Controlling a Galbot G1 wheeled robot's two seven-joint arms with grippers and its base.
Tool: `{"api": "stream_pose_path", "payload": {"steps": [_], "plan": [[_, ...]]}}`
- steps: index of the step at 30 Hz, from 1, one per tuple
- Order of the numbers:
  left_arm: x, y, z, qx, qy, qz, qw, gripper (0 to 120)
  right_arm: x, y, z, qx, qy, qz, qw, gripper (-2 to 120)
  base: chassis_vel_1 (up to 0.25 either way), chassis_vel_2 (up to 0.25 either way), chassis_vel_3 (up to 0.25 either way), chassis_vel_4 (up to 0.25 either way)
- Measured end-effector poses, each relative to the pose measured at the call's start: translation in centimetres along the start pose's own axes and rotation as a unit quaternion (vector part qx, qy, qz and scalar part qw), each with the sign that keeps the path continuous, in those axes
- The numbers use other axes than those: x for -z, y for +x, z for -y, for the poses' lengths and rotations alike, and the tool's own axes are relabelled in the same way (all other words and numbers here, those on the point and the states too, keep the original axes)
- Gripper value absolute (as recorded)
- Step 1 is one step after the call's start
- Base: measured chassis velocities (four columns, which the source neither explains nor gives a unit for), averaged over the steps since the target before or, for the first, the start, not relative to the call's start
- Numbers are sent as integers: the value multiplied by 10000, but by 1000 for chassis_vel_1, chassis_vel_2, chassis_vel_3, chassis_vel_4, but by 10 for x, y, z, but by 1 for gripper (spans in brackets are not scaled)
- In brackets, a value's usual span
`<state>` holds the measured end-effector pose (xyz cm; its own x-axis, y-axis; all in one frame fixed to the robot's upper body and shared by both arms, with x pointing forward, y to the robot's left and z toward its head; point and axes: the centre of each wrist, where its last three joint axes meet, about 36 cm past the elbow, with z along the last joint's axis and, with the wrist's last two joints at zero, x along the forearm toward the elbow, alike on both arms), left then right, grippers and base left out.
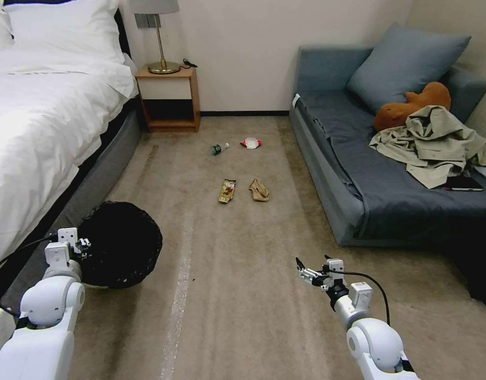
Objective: Pick up the trash bin, then pick up the garbage on the floor and place it into the trash bin.
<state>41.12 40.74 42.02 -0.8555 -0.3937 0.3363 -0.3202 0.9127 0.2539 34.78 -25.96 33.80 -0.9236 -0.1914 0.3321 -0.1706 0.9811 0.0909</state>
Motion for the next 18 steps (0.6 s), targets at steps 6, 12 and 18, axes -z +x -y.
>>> {"api": "stream_pose_path", "payload": {"steps": [6, 12, 18], "plan": [[-2, -2, 0, -28, 1, -1, 10000, 4, 0, -2, 0, 14, 5, -11, 10000, 100, -70, 60, 54, -63], [-5, -5, 0, -74, -11, 48, 10000, 4, -2, -3, -1, 15, 22, -36, 10000, 100, -75, 73, 69, -68], [-7, -6, 0, -143, -37, 78, 9999, 4, -3, -3, -1, 29, 31, -39, 10000, 100, -59, 66, 68, -63]]}}
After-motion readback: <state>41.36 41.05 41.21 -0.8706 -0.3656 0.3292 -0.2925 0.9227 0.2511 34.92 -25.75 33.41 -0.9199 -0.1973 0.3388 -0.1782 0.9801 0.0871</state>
